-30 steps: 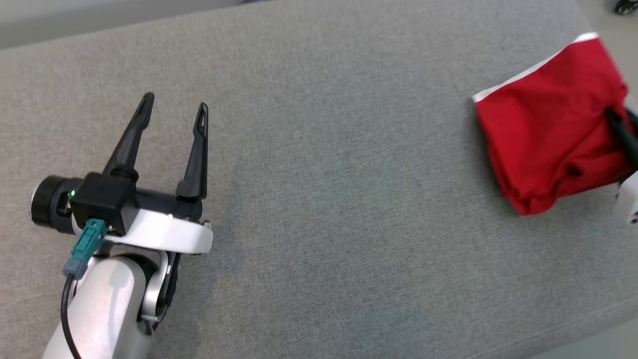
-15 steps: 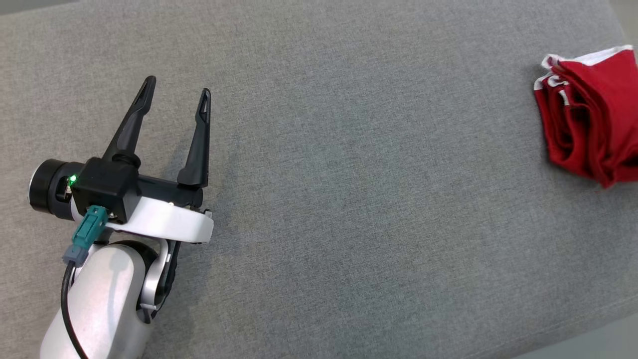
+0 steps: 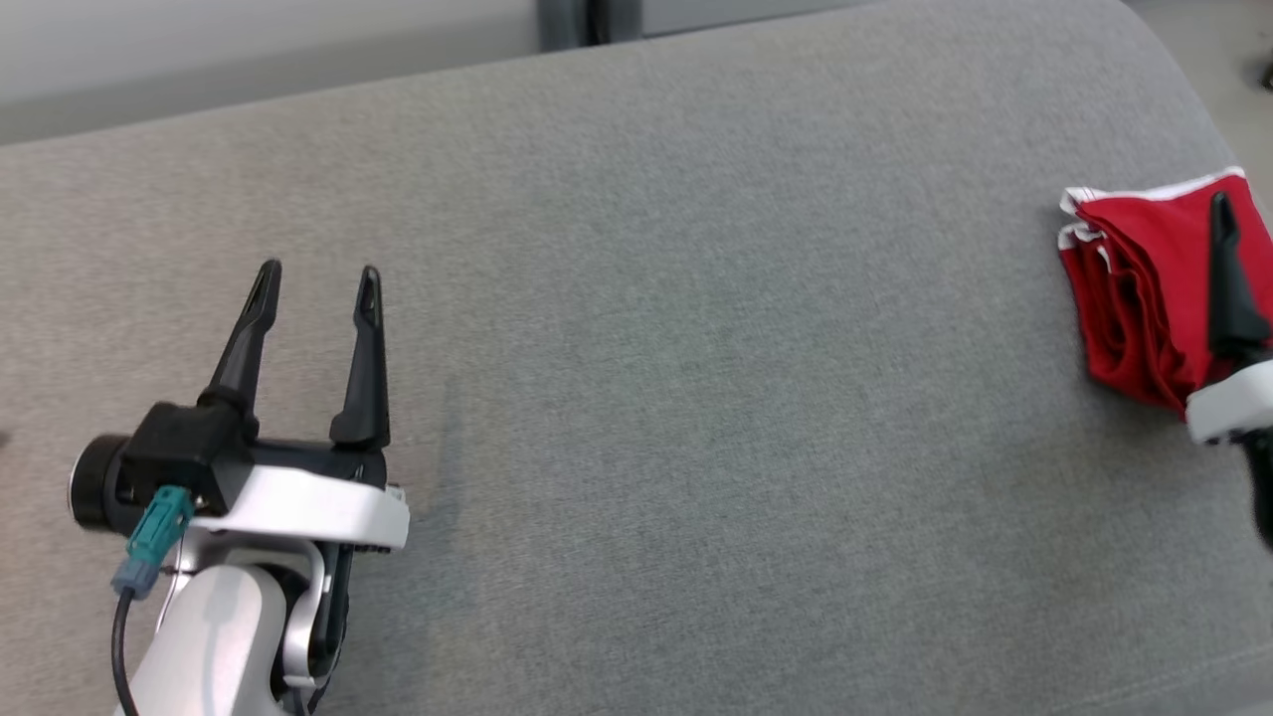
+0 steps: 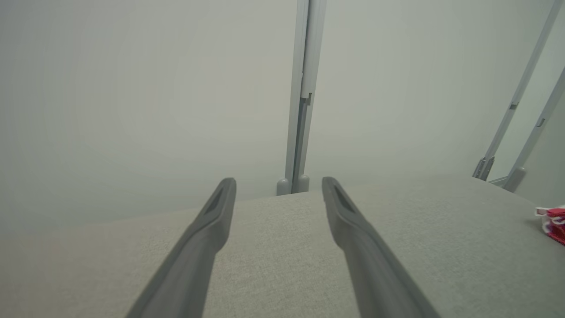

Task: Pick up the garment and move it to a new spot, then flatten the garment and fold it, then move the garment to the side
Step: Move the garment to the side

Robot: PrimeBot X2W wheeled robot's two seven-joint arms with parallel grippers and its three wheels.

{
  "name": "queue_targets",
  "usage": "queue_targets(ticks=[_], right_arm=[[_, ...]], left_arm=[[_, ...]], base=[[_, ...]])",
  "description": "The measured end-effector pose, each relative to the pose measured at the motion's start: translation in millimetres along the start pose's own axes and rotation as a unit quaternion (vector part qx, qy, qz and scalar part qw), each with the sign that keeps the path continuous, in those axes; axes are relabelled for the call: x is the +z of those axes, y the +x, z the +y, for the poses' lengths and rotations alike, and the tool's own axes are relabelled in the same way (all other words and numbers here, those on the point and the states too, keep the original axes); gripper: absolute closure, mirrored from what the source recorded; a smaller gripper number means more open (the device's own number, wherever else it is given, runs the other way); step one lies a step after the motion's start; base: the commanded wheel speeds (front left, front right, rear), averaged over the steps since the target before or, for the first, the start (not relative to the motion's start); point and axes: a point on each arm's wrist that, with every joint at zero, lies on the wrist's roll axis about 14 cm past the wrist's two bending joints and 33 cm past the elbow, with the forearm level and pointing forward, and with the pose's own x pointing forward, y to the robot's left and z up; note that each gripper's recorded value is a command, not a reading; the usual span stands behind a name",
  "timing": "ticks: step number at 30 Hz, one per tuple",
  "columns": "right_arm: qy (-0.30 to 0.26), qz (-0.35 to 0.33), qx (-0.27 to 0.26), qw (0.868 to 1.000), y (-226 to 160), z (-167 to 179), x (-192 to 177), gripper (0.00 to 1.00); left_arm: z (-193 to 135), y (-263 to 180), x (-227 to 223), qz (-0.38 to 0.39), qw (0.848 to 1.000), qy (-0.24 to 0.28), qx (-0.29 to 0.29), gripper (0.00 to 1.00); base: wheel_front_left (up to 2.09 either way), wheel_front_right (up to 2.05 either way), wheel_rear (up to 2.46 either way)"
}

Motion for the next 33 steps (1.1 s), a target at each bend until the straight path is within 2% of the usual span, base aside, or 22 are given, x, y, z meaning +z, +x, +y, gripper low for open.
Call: queue_targets(ticks=[4,8,13,19,33], right_arm=[[0.039,-0.034,0.031,0.998,-12,41,12,0.0],[0.074,-0.039,0.085,0.993,-29,96,13,0.0],[0.085,-0.032,0.13,0.987,-43,133,17,0.0],[0.09,-0.028,0.144,0.985,-57,145,23,0.0],[0.093,-0.021,0.147,0.985,-74,149,27,0.0]], left_arm=[[16,-22,9,-0.004,1.0,0.003,0.029,0.0],[34,-50,20,-0.009,0.998,0.012,0.061,0.0],[49,-74,30,-0.014,0.996,0.026,0.087,0.0],[58,-95,37,-0.018,0.994,0.03,0.106,0.0],[56,-102,41,-0.022,0.994,0.034,0.103,0.0]], base=[[0.0,0.0,0.0],[0.0,0.0,0.0],[0.0,0.0,0.0],[0.0,0.0,0.0],[0.0,0.0,0.0]])
